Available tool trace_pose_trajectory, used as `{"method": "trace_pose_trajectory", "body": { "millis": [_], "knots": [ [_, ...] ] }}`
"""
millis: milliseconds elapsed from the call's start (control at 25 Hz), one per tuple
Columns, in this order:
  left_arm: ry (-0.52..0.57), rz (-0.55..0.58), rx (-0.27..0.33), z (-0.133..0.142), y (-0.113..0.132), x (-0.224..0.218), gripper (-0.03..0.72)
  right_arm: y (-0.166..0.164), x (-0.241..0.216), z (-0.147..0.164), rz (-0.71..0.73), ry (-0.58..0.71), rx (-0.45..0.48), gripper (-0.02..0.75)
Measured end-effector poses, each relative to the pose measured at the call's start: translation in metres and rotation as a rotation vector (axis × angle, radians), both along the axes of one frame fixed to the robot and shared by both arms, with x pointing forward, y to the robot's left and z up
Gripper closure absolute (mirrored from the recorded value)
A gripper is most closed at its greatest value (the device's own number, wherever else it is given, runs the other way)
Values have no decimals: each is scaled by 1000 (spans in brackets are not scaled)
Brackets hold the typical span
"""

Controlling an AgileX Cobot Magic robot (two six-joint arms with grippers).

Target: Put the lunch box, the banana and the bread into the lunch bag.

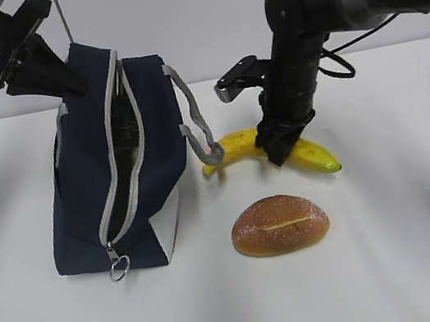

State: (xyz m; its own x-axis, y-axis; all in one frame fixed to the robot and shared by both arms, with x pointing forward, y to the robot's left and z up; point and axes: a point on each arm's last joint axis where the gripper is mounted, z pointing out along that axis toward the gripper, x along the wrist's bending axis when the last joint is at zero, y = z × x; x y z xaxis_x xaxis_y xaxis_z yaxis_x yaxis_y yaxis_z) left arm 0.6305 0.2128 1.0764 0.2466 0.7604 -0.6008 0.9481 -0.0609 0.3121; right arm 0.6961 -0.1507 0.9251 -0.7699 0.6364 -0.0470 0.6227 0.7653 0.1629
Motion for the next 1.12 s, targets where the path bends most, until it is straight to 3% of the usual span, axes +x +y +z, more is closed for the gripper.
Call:
{"method": "trace_pose_trajectory", "body": {
  "millis": [240,520,640,800,880,1120],
  "knots": [
    [0,0,0,0,0,0,690,-58,3,25,-138,40,-41,449],
    [0,0,0,0,0,0,690,-105,-11,106,-336,-72,38,449],
    [0,0,0,0,0,0,690,-101,-25,147,-371,-133,145,449],
    [0,1,0,0,0,0,690,-83,-45,189,-390,-138,399,449],
    [0,1,0,0,0,0,690,-73,-50,201,-389,-115,530,449],
    [0,1,0,0,0,0,690,-56,-52,213,-420,-19,783,449]
  ]
}}
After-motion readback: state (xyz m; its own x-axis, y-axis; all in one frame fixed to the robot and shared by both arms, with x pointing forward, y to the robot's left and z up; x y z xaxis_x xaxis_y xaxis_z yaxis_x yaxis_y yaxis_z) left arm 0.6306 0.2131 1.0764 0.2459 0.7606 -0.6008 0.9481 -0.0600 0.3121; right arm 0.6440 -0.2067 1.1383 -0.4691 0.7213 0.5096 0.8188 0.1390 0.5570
